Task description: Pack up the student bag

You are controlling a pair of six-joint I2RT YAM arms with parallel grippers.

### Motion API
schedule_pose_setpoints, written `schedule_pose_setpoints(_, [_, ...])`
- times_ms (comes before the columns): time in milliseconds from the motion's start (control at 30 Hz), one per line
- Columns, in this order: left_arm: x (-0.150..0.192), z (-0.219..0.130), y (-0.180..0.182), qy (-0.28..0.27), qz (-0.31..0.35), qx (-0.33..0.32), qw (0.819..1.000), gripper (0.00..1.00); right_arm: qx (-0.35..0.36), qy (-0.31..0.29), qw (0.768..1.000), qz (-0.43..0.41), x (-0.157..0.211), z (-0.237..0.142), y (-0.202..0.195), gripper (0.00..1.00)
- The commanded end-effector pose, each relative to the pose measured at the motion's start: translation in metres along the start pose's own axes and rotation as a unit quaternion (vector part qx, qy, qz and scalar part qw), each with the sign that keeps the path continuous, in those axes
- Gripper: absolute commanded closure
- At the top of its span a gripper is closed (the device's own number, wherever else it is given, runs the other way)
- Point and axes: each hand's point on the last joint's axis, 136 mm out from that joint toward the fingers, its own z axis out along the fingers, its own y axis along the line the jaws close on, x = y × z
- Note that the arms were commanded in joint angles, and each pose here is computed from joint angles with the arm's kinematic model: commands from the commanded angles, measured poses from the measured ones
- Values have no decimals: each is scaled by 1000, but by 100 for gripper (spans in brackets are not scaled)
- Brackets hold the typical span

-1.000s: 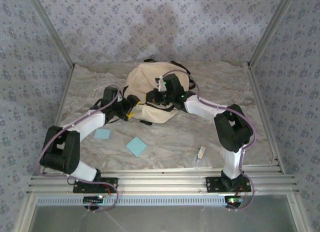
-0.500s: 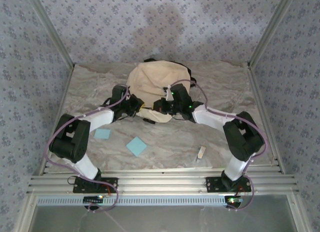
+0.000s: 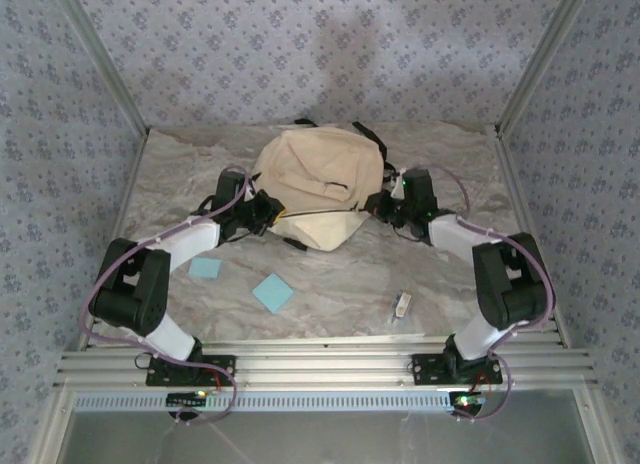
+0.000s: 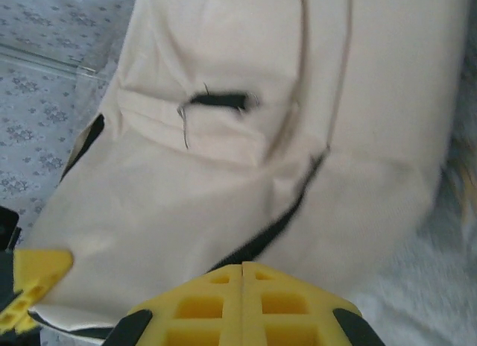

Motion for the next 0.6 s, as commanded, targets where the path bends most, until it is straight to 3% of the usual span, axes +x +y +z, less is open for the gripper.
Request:
schedule_pose_setpoints(0, [-39, -27, 13, -75, 16, -35, 996, 100, 123, -60, 990, 13, -56, -10, -73, 100])
schedule_pose_setpoints(200, [-63, -30, 32, -91, 28, -68, 993, 100, 76, -44, 996, 6, -58, -8, -49, 100])
schedule_pose_setpoints(467, [-108, -8, 22, -90, 55, -76, 992, 94, -14, 31, 999, -36, 22, 14, 48, 100])
schedule_pose_setpoints(500, [-115, -6, 19, -90, 58, -75, 991, 87, -27, 40, 998, -40, 33, 19, 61, 100])
schedule_pose_setpoints(533, [-120, -4, 16, -86, 58, -72, 992, 74, -39, 43, 997, -43, 40, 23, 74, 100])
schedule_pose_setpoints(567, [-123, -3, 10, -81, 60, -65, 993, 55, -51, 48, 996, -47, 46, 27, 85, 100])
